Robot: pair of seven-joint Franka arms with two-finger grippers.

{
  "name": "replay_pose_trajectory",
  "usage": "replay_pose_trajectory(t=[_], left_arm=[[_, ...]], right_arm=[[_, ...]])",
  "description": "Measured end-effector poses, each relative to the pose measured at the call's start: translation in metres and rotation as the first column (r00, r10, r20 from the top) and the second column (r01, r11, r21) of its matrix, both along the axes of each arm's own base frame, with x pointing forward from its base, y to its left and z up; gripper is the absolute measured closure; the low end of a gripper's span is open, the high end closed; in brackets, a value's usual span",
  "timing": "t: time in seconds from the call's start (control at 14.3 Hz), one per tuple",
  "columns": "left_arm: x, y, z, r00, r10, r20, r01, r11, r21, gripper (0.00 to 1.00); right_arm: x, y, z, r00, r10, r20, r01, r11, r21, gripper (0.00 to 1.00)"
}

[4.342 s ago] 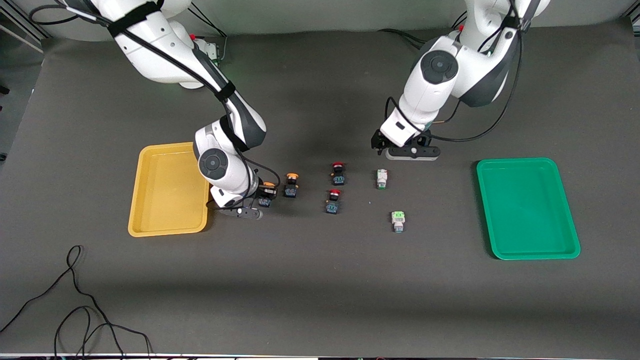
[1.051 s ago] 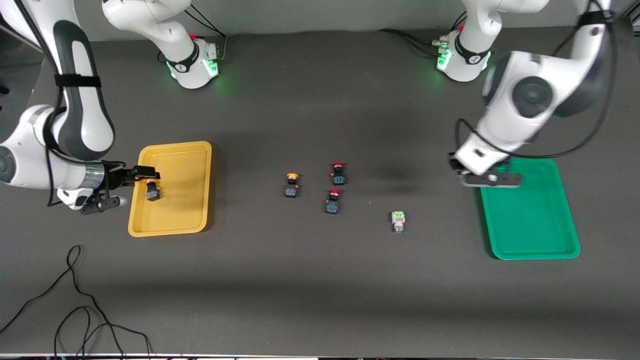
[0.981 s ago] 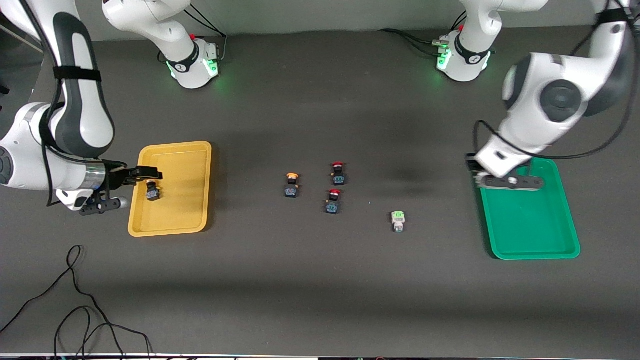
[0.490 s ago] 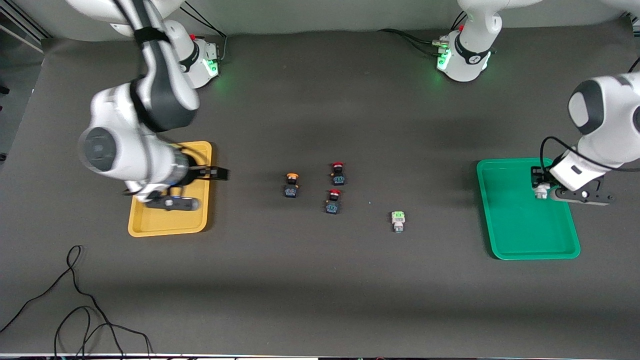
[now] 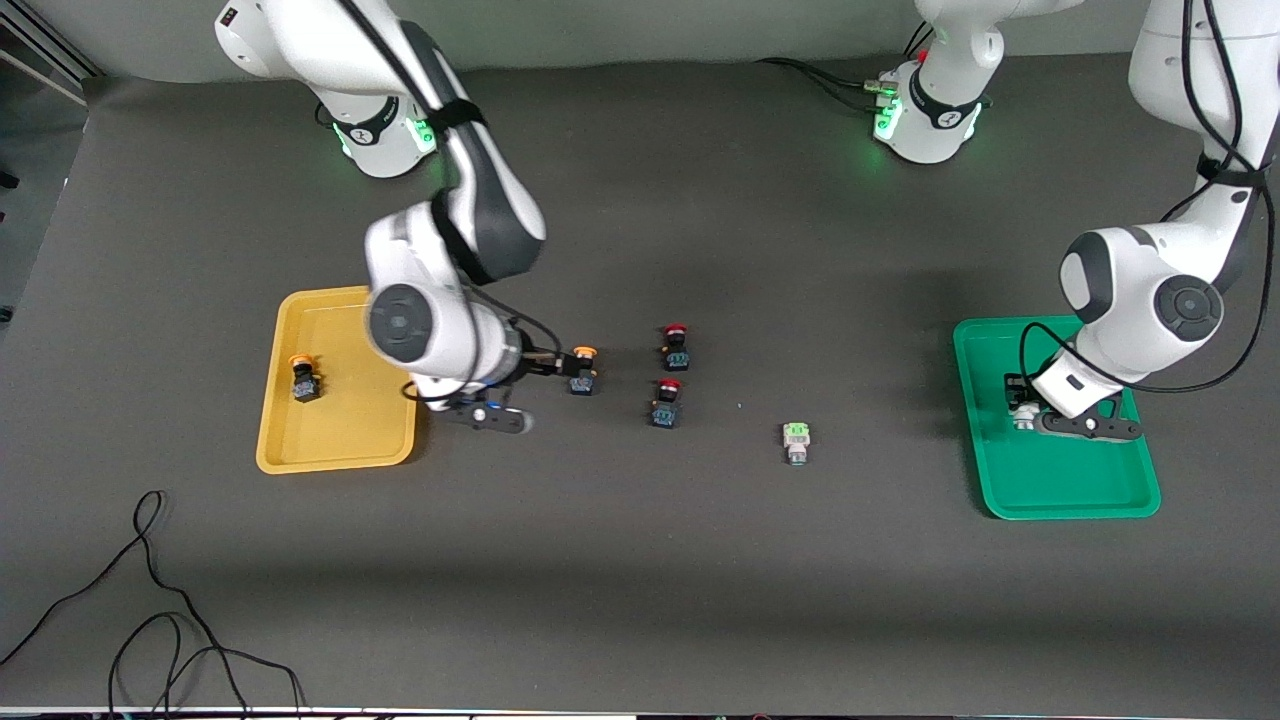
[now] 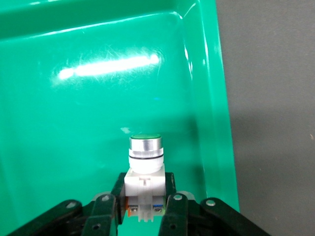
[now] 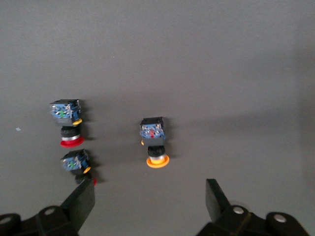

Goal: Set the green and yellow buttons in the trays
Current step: 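Grasp a second yellow button with the right gripper while the left releases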

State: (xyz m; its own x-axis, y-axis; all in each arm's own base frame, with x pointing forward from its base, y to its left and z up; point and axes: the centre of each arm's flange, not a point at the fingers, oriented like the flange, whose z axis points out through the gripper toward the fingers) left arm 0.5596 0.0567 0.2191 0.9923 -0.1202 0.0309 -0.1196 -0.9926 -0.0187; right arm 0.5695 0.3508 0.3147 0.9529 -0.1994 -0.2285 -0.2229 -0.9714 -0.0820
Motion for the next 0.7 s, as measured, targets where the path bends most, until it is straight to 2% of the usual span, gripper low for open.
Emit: replay_pose_trajectory(t=[0.07,0.14,0.28,0.35,0.42,0.49,0.7], left_arm=[[0.0,0.0,-0.003,1.0,0.004,0.001,-0.004,1.0,-0.001,0.63],[0.0,0.0,-0.004,1.0,0.007,0.002,-0.007,1.0,-0.003,0.54],[0.003,0.001,0.0,1.0,0.01,0.013,-0.01,1.0,-0.004,0.32],[0.007,0.001,0.007,1.0,0.011,0.026,-0.011,1.0,-0.003,0.24],[0.01,0.002,0.017,0.999,0.013,0.043,-0.012,1.0,-0.002,0.1],[0.013,0.002,0.03,0.998,0.015,0.054,-0.014,1.0,-0.001,0.01],[0.02,0.003,0.092,0.999,0.029,0.04,-0.029,1.0,-0.007,0.0]], right_arm=[[-0.003,0.01,-0.017,1.0,0.009,0.013,-0.009,1.0,-0.017,0.0],[-0.005,0.018,-0.033,0.999,0.019,0.027,-0.018,0.999,-0.033,0.0],[-0.011,0.03,-0.064,0.998,0.037,0.041,-0.034,0.997,-0.067,0.0],[-0.013,0.034,-0.078,0.998,0.045,0.051,-0.041,0.996,-0.081,0.0],[-0.015,0.038,-0.092,0.997,0.053,0.06,-0.048,0.995,-0.092,0.0],[-0.018,0.042,-0.105,0.996,0.061,0.068,-0.053,0.993,-0.101,0.0],[-0.021,0.042,-0.127,0.994,0.065,0.084,-0.054,0.992,-0.116,0.0]])
